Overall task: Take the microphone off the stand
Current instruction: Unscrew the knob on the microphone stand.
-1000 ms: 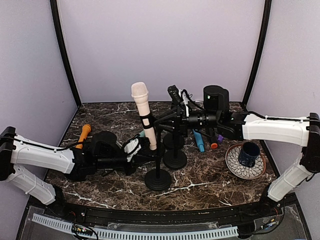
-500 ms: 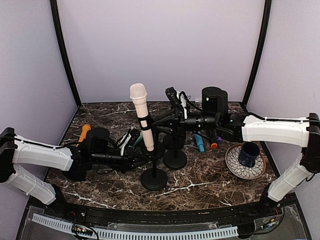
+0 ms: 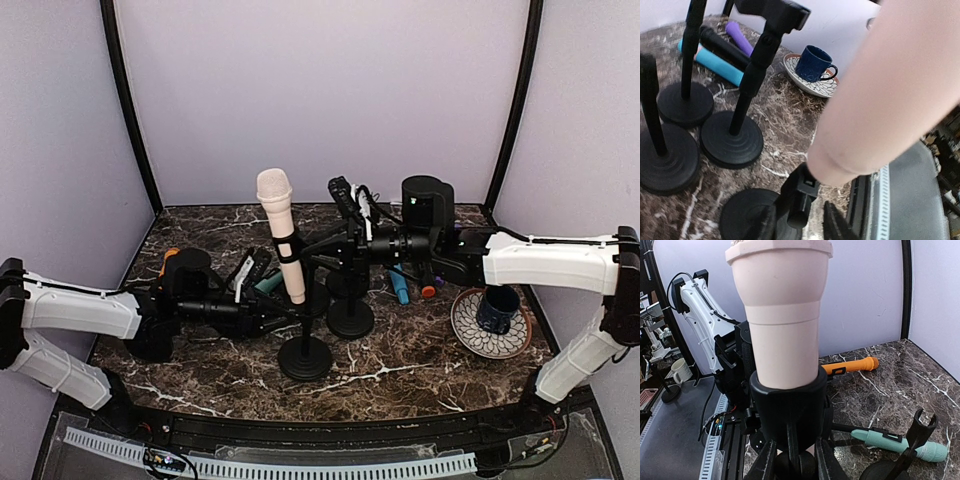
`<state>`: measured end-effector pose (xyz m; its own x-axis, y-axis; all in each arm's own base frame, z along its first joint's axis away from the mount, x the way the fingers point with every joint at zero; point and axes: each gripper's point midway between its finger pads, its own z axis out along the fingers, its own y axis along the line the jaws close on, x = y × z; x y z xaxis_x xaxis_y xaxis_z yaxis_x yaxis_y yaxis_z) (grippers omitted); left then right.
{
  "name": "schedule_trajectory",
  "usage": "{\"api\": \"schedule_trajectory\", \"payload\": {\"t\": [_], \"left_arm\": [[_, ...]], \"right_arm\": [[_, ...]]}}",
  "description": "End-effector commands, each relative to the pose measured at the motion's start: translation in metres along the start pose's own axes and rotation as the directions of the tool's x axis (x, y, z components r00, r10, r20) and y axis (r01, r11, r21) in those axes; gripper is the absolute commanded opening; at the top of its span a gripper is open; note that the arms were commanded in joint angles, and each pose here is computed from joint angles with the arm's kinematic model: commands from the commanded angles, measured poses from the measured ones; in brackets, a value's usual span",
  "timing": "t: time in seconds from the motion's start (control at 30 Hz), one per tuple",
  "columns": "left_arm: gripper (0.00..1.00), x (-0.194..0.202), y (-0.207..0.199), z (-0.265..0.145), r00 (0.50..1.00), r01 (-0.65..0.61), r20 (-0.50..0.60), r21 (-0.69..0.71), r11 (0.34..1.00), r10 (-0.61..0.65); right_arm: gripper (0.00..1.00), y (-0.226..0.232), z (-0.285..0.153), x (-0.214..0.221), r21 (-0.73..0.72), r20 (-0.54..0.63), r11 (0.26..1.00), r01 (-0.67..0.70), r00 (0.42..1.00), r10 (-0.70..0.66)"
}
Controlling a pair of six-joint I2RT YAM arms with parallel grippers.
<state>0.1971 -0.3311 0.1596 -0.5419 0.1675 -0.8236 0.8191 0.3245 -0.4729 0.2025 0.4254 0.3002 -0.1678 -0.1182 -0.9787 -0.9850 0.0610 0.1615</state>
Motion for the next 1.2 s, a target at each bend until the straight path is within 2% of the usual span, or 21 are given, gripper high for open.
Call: {"api": "schedule_trajectory", "payload": {"t": [0.0,0.13,0.2,0.53,0.77,0.87,1.17], "left_arm": [[0.42,-0.024,-0.012,-0.012,0.993,-0.092,0.068,0.007,0.996,0.092],[0.54,-0.024,-0.014,-0.017,0.991,-0.109,0.072,0.004,0.994,0.109],[0.56,-0.022,-0.014,-0.018,0.992,-0.108,0.071,0.006,0.994,0.107],[0.59,-0.021,-0.011,-0.026,0.984,-0.098,0.149,-0.018,0.995,0.100],[0.59,-0.025,-0.015,-0.018,0.985,-0.094,0.146,0.026,0.995,0.089],[0.55,-0.024,-0.011,-0.014,0.988,-0.073,0.141,0.026,0.997,0.068],[0.36,-0.027,-0.004,-0.002,0.987,0.036,0.153,0.043,0.998,-0.042]], "right_arm": [[0.00,0.011,-0.006,-0.019,-0.013,0.058,0.999,0.032,0.998,-0.031],[0.00,0.011,-0.006,-0.020,-0.011,0.061,0.999,0.032,0.998,-0.032],[0.00,0.011,-0.006,-0.022,-0.010,0.066,0.999,0.034,0.997,-0.033],[0.00,0.010,-0.008,-0.026,0.000,0.089,1.000,0.032,0.996,-0.031],[0.00,0.011,-0.008,-0.025,0.000,0.091,1.000,0.026,0.995,-0.026],[0.00,0.011,-0.008,-0.025,0.000,0.095,1.000,0.025,0.995,-0.025],[0.00,0.009,-0.008,-0.024,0.007,0.092,1.000,0.023,0.995,-0.023]]}}
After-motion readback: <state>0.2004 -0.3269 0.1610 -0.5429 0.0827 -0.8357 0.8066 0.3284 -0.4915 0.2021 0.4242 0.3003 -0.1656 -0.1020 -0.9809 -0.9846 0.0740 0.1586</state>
